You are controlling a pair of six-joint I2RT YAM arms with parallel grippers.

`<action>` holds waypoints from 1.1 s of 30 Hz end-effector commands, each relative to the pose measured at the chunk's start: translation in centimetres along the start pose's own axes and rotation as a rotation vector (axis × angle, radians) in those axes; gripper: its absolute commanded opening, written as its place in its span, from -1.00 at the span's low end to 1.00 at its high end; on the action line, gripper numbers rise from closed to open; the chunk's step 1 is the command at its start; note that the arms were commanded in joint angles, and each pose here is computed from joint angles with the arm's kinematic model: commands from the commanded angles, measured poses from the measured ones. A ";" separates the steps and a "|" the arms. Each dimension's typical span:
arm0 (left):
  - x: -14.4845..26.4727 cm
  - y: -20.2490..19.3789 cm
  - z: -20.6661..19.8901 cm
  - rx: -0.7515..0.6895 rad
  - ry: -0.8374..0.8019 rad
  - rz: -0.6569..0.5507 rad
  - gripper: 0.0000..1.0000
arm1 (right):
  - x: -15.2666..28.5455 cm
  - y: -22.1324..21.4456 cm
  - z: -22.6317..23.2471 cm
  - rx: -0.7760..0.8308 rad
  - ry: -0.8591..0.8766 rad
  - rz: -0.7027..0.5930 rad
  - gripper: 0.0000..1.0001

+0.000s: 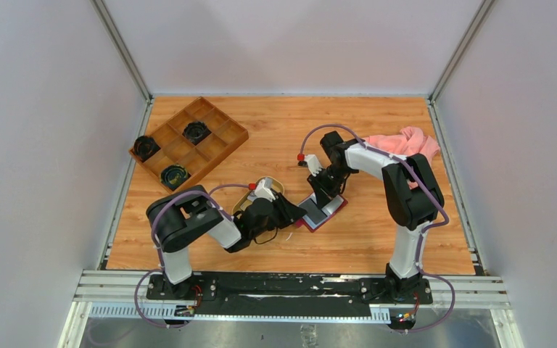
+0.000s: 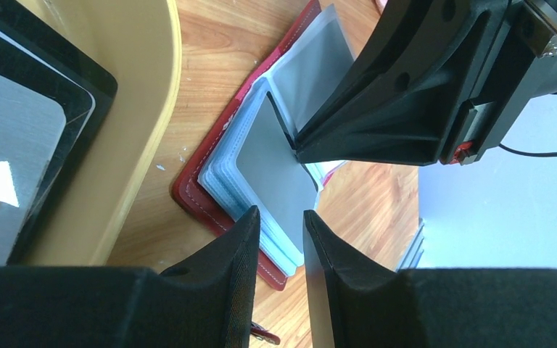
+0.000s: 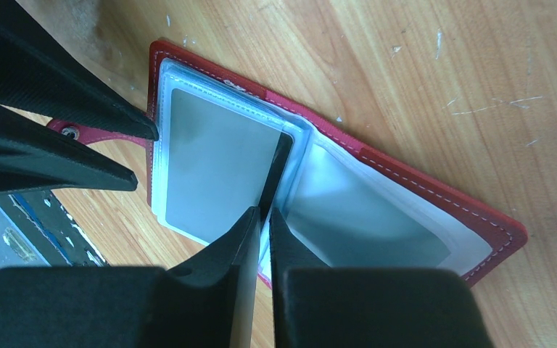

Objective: Put the credit cards into the card holder
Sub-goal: Insert the credit card into the card holder.

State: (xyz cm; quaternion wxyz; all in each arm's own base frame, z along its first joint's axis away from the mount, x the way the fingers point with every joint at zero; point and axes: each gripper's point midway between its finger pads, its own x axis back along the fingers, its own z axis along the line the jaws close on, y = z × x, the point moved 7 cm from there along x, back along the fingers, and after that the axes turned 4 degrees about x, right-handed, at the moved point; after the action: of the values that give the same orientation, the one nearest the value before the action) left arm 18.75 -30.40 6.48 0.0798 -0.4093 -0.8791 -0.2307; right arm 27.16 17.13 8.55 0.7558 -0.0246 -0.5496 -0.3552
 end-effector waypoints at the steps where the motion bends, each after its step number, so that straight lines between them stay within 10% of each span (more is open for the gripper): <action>1: 0.1 0.5 0.0 -0.017 0.010 -0.024 -0.38 | -0.7 -1.0 0.0 -0.016 0.025 0.070 -0.74; 33: -1.0 0.7 0.8 0.052 -0.009 -0.022 -0.41 | -0.7 -1.0 0.1 -0.014 0.032 0.068 -0.74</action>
State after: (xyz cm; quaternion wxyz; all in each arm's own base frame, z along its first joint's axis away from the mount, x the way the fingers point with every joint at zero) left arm 19.34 -30.39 6.19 0.0776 -0.4076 -0.8853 -0.2102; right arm 27.20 17.16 8.58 0.7575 -0.0263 -0.5477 -0.3544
